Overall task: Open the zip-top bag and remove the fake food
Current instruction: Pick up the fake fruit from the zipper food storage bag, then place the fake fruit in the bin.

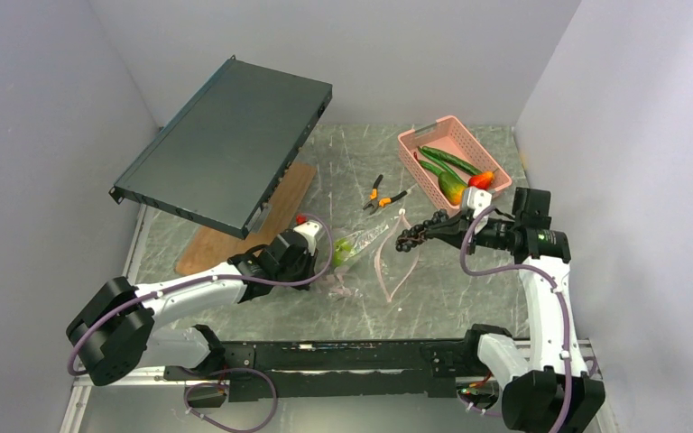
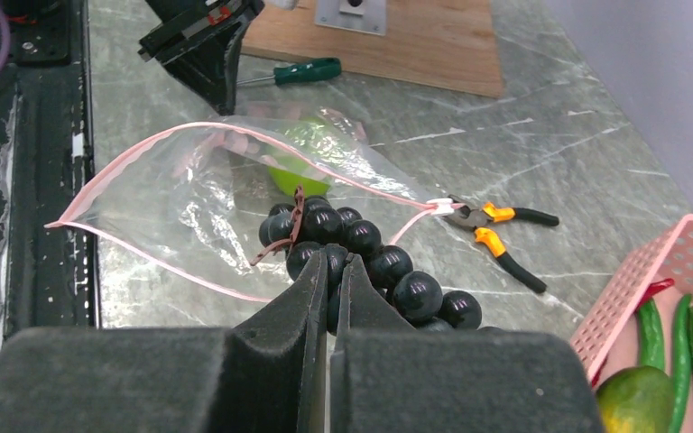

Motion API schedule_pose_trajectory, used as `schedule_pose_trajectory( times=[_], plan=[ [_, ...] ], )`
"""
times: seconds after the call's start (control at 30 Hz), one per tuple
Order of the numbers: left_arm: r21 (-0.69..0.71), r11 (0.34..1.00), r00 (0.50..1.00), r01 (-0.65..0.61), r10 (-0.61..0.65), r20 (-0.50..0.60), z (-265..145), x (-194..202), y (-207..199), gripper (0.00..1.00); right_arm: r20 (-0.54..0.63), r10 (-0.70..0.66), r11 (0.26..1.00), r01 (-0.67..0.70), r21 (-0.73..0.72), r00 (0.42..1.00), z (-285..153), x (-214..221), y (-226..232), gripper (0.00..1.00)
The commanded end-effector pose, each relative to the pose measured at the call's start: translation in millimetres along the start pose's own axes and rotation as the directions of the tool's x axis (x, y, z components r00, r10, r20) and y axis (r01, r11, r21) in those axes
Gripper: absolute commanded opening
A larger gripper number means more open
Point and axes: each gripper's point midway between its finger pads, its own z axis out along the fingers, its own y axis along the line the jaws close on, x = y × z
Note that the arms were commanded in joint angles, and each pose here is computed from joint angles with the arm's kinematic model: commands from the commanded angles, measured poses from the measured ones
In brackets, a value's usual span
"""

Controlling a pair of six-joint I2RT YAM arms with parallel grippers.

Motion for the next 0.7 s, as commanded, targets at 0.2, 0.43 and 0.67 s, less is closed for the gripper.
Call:
schedule_pose_trajectory(
  times=[0.2,0.43,0.67],
  plan=[
    [-0.006,1.000,1.000,0.011,-0.010,0.021,-1,-8,0,0.00,0.083,-0.061,0.995,0.054,0.084,0.995,-18,-53,-33,0.00],
    [0.001,1.000,1.000,0.012,-0.012,0.024,0,-7,0,0.00,0.083,-0.034,0.981,0.018,0.191,0.996,-36,-64,-67,0.00],
    [0.013,1.000,1.000,0.010,-0.011,0.030,0,-8,-2,0.00,0.070,0.028,0.922,-0.052,0.383,0.997,-53,-49,-116,0.00]
  ],
)
